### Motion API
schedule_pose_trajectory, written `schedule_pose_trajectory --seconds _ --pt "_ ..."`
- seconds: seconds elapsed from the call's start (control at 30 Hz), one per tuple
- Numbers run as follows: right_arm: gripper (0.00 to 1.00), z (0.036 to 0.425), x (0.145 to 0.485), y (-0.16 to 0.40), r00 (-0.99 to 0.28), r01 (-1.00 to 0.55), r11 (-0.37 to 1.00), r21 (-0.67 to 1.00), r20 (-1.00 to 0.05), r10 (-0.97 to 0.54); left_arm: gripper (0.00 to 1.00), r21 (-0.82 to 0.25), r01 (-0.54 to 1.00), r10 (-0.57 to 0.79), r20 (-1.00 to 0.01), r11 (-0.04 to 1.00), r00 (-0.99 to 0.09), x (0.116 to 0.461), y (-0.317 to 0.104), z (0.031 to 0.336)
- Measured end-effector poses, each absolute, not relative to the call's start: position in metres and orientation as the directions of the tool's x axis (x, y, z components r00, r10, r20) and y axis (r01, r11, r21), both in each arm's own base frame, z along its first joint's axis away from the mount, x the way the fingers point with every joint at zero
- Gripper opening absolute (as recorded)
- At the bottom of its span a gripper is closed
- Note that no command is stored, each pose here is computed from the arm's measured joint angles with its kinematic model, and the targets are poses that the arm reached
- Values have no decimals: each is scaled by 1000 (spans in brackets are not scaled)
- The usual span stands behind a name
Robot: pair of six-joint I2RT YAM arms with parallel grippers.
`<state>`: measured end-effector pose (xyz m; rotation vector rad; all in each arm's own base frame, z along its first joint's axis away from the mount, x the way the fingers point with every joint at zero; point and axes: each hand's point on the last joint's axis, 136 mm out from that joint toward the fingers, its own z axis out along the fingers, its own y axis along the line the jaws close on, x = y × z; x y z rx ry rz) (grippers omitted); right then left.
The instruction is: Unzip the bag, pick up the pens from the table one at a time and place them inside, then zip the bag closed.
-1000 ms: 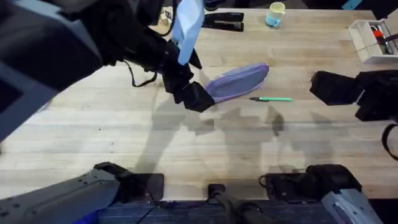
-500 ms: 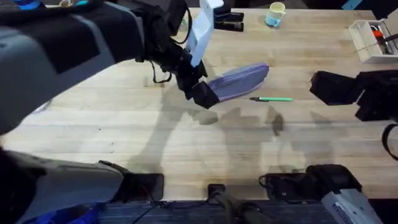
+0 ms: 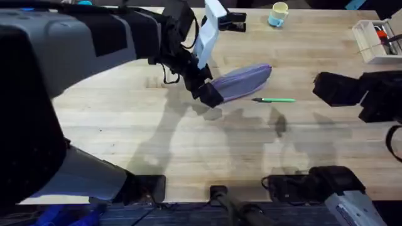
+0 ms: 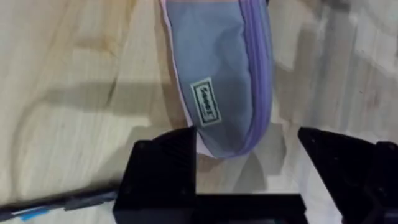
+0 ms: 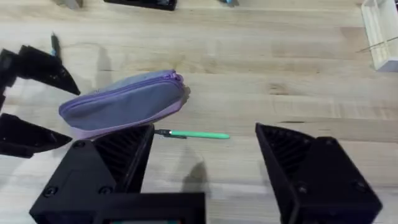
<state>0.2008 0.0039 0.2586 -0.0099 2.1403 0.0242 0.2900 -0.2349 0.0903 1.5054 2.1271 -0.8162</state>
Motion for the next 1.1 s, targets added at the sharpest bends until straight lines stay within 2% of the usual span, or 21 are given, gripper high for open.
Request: schedule_pose_trajectory --seconds 0.13,0.27,0.47,0.67,0.97,1.1 --pt "997 259 201 4 -537 -15 1000 16 -843 6 995 -212 947 696 -641 242 -322 293 -237 92" --pt "996 262 203 4 -525 -15 1000 16 -851 6 893 -214 947 695 -643 240 -322 293 -237 93" --pt "996 255 209 6 -557 -23 999 23 -831 6 578 -196 951 690 -655 239 -308 297 -239 94" --pt "996 238 226 16 -636 -64 996 61 -772 7 73 -173 956 683 -670 236 -290 303 -241 95" --pt "995 265 250 23 -651 -100 992 83 -759 -2 44 -172 957 682 -672 235 -288 304 -242 94" --pt "995 271 257 26 -706 -113 989 93 -708 -14 44 -172 957 682 -672 234 -288 304 -242 95"
